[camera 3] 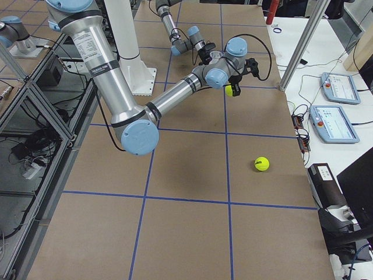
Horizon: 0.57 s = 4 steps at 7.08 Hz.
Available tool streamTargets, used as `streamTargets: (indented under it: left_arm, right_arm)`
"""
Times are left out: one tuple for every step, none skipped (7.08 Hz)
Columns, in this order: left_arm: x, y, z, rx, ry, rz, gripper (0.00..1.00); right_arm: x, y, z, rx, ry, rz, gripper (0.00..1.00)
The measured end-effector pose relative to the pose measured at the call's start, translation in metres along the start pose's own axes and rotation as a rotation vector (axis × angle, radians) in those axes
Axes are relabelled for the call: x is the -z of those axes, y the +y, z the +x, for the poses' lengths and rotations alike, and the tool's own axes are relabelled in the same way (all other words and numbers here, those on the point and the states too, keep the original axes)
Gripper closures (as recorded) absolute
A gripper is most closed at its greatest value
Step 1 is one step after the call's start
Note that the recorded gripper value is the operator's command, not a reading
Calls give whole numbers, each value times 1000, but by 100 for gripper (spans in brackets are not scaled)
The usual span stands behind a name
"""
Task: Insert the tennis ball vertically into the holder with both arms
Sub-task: 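Carry the yellow ball with the right gripper over the can's open top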
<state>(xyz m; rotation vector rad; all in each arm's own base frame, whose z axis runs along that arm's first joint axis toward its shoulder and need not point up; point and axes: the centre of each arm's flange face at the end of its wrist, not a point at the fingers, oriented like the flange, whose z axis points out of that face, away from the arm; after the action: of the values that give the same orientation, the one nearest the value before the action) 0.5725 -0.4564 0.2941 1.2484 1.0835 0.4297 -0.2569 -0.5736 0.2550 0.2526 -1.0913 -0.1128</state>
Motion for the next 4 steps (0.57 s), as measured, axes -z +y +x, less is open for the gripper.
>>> streamTargets:
  left_arm:
    - [0,0,0,0,-1,1,14]
    - [0,0,0,1,-2,1,18]
    - [0,2,0,1,-2,-1,22]
    - [-1,3,-1,1,-2,-4,23]
  right_arm:
    - [-2,0,-31,-31,-28,-1,100]
    - [-4,0,-56,-47,-51,-3,100]
    - [-3,1,-72,-51,-67,-3,100]
    - [-1,1,-85,-49,-81,-1,100]
